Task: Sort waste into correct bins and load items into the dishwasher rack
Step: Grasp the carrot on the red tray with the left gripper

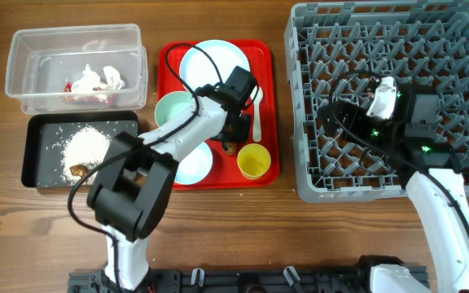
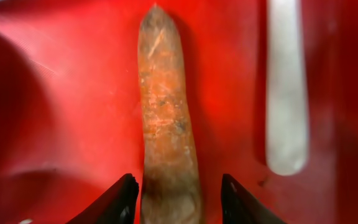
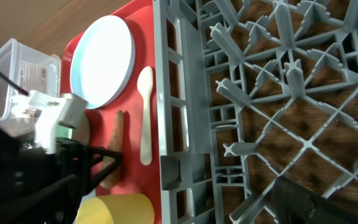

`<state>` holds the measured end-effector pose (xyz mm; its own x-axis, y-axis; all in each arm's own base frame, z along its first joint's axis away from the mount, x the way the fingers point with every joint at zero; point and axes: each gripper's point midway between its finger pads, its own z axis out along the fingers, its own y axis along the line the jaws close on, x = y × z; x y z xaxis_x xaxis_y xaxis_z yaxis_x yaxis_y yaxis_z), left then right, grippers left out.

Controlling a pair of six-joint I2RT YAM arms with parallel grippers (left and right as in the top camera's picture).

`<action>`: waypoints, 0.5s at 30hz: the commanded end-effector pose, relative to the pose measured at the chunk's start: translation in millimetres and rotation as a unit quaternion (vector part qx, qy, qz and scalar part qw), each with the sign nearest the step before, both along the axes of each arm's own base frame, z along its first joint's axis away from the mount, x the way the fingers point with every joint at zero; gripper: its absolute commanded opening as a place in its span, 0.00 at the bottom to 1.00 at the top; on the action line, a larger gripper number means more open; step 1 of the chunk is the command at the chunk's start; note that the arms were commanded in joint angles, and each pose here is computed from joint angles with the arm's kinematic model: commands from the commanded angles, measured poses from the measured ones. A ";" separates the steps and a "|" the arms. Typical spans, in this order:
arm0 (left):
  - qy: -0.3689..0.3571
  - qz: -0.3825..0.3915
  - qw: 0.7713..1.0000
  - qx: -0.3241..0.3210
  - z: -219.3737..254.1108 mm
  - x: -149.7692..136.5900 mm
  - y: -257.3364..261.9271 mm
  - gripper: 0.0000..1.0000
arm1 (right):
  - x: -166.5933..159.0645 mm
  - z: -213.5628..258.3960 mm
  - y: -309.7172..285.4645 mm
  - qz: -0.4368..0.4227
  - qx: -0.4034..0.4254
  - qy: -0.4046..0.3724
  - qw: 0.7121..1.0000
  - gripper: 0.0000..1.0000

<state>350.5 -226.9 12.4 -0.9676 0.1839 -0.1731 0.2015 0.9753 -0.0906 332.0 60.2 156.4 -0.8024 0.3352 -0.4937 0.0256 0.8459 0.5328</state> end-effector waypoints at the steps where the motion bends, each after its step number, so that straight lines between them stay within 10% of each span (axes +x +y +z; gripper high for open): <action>1: 0.011 -0.004 1.000 -0.002 -7.1 -3.0 -1.4 0.39 | 4.1 2.5 -1.1 -0.005 -0.005 -0.002 1.000 1.00; 5: 0.011 -0.004 1.000 -0.002 -7.6 -2.6 -1.7 0.36 | 4.0 2.5 -1.0 -0.005 -0.005 -0.002 1.000 1.00; 9: 0.012 -0.004 1.000 -0.003 -8.3 -2.9 -1.8 0.04 | 3.8 2.2 -1.0 -0.005 -0.004 -0.001 1.000 1.00; 15: -0.003 -0.003 1.000 -0.012 26.4 11.5 -9.9 0.04 | 3.8 2.3 -1.0 -0.005 -0.004 -0.001 1.000 1.00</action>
